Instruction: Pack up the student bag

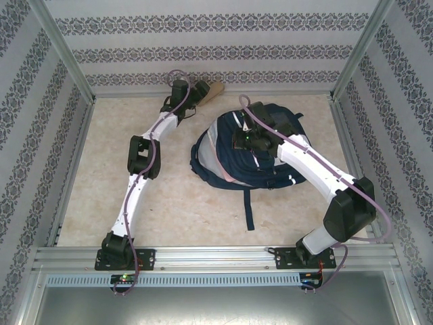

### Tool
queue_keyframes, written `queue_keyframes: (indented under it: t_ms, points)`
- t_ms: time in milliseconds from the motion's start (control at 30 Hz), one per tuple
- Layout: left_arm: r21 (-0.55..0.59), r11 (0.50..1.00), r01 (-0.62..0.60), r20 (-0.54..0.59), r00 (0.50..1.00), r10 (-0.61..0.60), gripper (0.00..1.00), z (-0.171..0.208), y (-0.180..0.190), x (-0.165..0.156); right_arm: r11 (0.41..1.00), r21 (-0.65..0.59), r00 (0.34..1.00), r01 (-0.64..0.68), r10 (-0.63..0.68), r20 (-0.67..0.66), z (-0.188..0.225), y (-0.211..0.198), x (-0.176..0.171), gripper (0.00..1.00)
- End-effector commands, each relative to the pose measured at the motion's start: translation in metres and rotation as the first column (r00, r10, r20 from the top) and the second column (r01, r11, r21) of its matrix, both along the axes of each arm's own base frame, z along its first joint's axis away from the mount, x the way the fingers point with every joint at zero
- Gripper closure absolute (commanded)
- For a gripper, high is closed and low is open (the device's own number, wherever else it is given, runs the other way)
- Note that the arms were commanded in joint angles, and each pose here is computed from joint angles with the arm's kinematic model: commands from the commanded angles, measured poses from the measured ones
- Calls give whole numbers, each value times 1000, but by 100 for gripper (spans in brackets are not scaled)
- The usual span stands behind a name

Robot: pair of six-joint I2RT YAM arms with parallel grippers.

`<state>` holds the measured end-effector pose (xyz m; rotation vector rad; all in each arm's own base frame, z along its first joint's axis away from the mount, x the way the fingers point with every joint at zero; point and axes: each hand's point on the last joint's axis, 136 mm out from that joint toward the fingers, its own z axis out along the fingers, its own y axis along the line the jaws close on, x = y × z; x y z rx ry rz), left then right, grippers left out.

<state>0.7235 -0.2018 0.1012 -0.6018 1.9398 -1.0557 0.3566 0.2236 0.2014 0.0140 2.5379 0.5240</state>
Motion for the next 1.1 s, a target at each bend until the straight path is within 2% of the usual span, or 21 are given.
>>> queue_keyframes:
  t_ms: [0,233,333,567,800,900,1067]
  points:
    - [-73,994,-80,-28,997,78,19,-3,18,10,999,-1,999,32,-32,-29,1,0,-7,100]
    - [80,993,-85,-290,951,104,20,-55,37,-25,999,-10,999,40,-40,-27,1,-5,-4,100]
    - [142,987,-79,-356,926,125,19,-67,46,-48,1000,-5,999,28,-28,-26,0,-2,-1,100]
    - [209,977,-42,-399,909,124,19,-70,58,-102,1000,15,1000,-8,8,-29,-2,8,3,100]
    - [247,969,-25,-458,878,140,19,-78,74,-179,999,24,999,-42,43,-26,-2,15,1,100]
    - [311,950,-9,-458,874,159,18,-71,87,-207,998,31,998,-52,53,-24,-2,17,0,100]
    - [427,904,30,-463,866,190,17,-51,105,-230,997,39,998,-63,64,-21,-1,20,-3,100]
